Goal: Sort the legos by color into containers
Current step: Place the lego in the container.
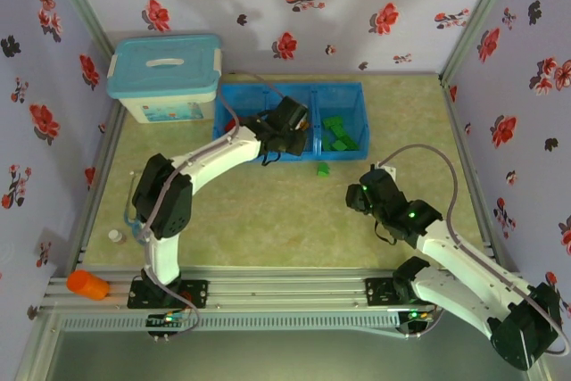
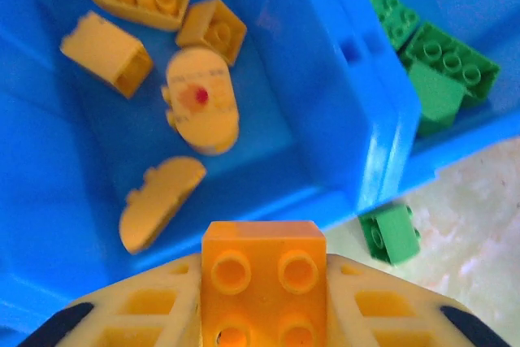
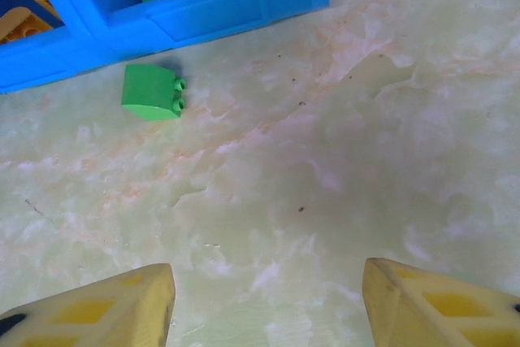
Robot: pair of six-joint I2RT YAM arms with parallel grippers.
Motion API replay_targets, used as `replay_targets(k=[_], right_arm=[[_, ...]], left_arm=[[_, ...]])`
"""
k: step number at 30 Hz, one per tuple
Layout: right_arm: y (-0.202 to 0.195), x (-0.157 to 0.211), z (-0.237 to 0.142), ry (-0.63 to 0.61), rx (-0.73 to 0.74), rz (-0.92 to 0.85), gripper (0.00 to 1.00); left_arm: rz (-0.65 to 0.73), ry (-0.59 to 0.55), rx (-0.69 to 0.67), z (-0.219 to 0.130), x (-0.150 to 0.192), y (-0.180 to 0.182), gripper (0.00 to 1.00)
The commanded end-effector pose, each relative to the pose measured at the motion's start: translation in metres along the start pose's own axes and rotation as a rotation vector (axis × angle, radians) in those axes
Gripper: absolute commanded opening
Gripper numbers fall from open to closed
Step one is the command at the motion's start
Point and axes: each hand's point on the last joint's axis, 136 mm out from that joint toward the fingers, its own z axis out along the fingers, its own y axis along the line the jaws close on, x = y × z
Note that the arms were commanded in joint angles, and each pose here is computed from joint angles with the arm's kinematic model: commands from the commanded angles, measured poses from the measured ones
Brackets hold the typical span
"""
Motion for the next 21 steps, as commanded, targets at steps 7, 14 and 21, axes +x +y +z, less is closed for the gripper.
replay_targets(k=[7, 14, 21], right_arm=[[0.003, 0.004, -0.012, 0.051, -0.017, 0.025, 0.66], [0.009, 0.006, -0.007, 0.086, -0.018, -0.009, 0.66], [0.033, -0.001, 0.018, 0.148, -0.023, -0.069, 0.73]], left_arm=[[0.033, 0.044, -0.117, -0.003, -0.033, 0.035, 0.74], [0.026, -0.113, -0.066, -0.081, -0.012, 0.019, 0.75], [-0.046, -0.211, -0.022, -0.138, 0.056, 0.028, 0.73]])
